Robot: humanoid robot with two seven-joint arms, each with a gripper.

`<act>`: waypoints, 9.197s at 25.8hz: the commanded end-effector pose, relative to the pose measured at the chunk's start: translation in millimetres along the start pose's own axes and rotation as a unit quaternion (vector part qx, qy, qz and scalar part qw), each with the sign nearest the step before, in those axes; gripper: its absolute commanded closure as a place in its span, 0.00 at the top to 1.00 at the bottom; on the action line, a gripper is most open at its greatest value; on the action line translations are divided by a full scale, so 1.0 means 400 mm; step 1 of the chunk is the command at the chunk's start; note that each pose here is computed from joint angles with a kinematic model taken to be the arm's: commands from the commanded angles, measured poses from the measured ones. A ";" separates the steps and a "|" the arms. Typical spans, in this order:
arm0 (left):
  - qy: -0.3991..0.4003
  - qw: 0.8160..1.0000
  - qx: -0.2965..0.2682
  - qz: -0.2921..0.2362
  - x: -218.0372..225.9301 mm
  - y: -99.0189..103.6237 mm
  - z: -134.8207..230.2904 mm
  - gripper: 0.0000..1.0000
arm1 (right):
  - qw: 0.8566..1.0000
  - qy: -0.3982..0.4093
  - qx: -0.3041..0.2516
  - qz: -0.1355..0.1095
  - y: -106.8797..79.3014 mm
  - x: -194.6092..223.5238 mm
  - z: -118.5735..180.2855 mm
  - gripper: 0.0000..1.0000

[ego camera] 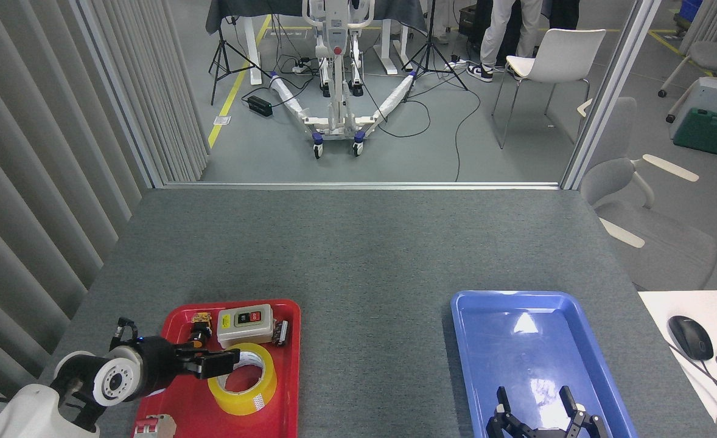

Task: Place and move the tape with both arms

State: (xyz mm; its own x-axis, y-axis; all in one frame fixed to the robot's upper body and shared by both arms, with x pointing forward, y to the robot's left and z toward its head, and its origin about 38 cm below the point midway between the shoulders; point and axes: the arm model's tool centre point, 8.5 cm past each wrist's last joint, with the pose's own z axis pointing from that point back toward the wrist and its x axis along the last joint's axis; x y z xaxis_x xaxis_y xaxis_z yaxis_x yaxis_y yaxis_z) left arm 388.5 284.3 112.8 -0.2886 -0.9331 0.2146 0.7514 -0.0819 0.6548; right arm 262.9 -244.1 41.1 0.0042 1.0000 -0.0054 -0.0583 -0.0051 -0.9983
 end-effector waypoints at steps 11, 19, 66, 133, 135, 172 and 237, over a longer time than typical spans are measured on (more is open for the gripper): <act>0.027 0.997 -0.064 -0.025 -0.010 -0.008 -0.067 0.97 | 1.000 0.005 -0.029 0.003 -0.043 -0.015 -0.046 1.00; 0.042 0.995 -0.094 -0.018 -0.034 -0.032 -0.104 0.88 | 0.999 0.004 -0.030 0.010 -0.045 -0.027 -0.047 1.00; 0.041 0.988 -0.147 -0.019 -0.019 -0.063 -0.193 0.00 | 0.999 0.020 -0.020 0.025 -0.033 -0.075 -0.032 1.00; -0.492 0.865 0.102 -0.005 0.480 0.129 -0.281 0.00 | 0.919 -0.363 -0.129 -0.084 -0.112 0.133 -0.058 1.00; -0.493 0.864 0.102 -0.004 0.482 0.130 -0.281 0.00 | 0.917 -0.369 -0.127 -0.085 -0.111 0.147 -0.065 1.00; -0.496 0.862 0.098 -0.021 0.501 0.130 -0.273 0.98 | 0.878 -0.449 -0.121 -0.109 -0.088 0.223 -0.023 0.02; 0.037 0.905 0.424 0.021 -0.042 -0.036 -0.025 0.99 | 0.996 -0.049 -0.073 -0.034 -0.095 -0.203 -0.122 0.97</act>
State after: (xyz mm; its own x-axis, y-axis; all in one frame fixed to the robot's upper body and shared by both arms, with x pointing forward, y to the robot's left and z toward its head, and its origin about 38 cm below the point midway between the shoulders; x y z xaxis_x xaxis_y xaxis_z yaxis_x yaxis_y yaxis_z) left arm 388.9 297.0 92.8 -0.2052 -0.9538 0.2196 0.0302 0.2181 0.9755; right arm 328.6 -330.9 77.5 -0.0941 0.9936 0.0628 -0.0054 0.0626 -0.9980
